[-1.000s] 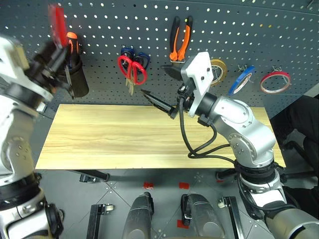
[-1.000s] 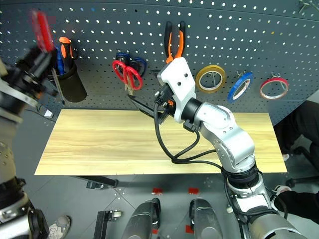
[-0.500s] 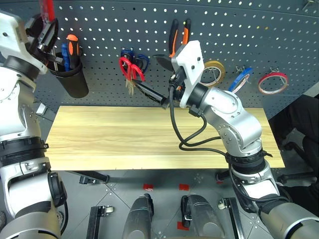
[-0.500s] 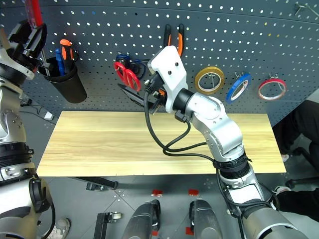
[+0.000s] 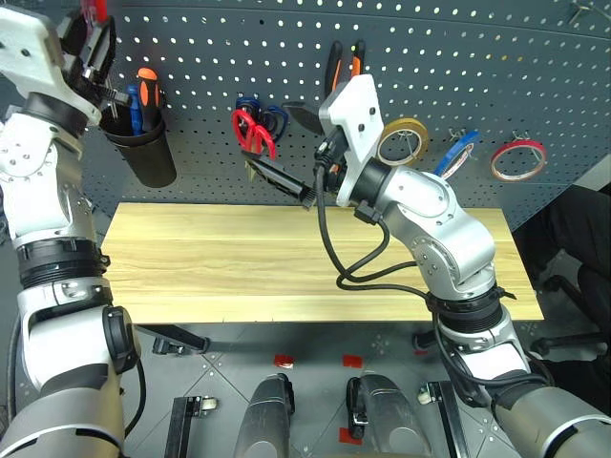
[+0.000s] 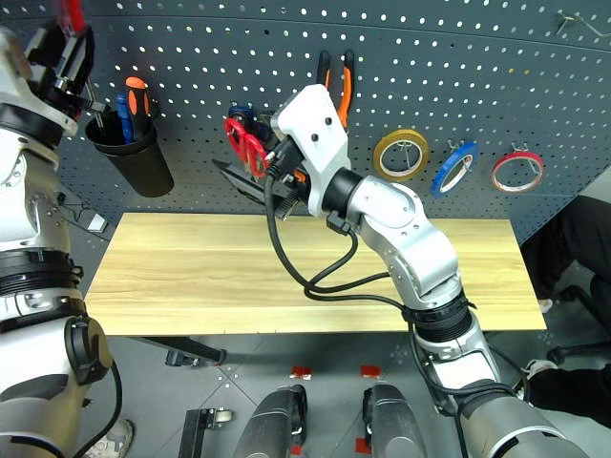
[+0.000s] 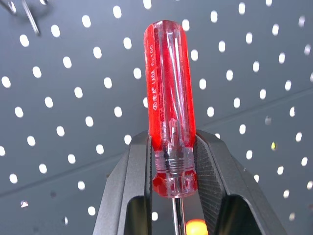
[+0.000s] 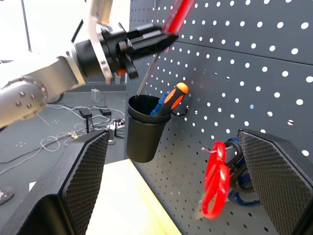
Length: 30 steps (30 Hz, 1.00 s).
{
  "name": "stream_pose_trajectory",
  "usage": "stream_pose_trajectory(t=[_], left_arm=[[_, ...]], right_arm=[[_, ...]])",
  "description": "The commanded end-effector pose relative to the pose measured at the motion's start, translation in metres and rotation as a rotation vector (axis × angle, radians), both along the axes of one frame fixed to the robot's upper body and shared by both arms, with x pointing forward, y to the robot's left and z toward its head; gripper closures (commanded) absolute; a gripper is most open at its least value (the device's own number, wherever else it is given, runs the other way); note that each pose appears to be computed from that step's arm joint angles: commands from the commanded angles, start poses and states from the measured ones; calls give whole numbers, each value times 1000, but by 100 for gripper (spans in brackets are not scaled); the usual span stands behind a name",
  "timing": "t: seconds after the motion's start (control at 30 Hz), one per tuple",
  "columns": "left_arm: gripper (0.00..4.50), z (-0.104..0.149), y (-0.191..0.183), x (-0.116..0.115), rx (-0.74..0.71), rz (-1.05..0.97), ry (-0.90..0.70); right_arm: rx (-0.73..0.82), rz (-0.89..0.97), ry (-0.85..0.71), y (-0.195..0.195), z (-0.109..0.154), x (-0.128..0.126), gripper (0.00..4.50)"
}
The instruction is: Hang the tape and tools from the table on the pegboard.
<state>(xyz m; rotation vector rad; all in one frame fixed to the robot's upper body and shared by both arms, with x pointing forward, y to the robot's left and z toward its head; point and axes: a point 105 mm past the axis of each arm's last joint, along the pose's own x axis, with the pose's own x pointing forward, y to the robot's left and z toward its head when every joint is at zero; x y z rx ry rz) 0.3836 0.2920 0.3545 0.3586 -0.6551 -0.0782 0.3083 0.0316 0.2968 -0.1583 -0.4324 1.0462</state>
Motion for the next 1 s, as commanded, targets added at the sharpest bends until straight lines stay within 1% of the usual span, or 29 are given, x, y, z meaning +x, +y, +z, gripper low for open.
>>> stream_pose_trajectory(t=[0.03,0.13,0.27,0.33,0.37,0.4,0.5,0.53,0.6,0.67,0.77,0.83,0.87,0.93,1.0], left_arm=[[364,-13,11,0,-8,68,-9],[364,-33,14,8,-14,98,31],[364,-40,14,13,-44,101,33],[293,-40,15,11,-78,92,17],[274,-39,16,9,-99,79,6],[242,-39,16,7,-109,68,-2],[148,-37,17,-1,-119,57,-28],[124,-37,17,-4,-122,57,-37],[58,-39,18,-9,-141,58,-45],[3,-45,15,-17,-132,56,-37],[3,-53,-12,-31,-27,6,-2],[3,-57,-32,-37,25,-47,30],[3,-64,-42,-39,42,-76,69],[3,-83,-49,-40,63,-97,157],[3,-113,-44,-41,19,-86,289]], right_arm=[[33,41,-54,2,15,-13,0],[38,53,-53,4,15,-16,0],[39,65,-52,6,15,-18,0],[39,68,-52,6,15,-18,0],[39,69,-52,6,15,-19,0],[40,69,-52,6,15,-19,0],[41,70,-52,6,15,-19,0],[40,70,-52,6,15,-19,0],[40,70,-51,6,14,-19,0],[40,66,-55,5,14,-19,0],[46,51,-52,2,13,-18,0],[49,46,-45,-1,10,-17,0],[47,43,-41,-3,8,-17,0],[40,31,-31,-8,2,-15,0],[32,2,-5,-16,-8,-12,0]])
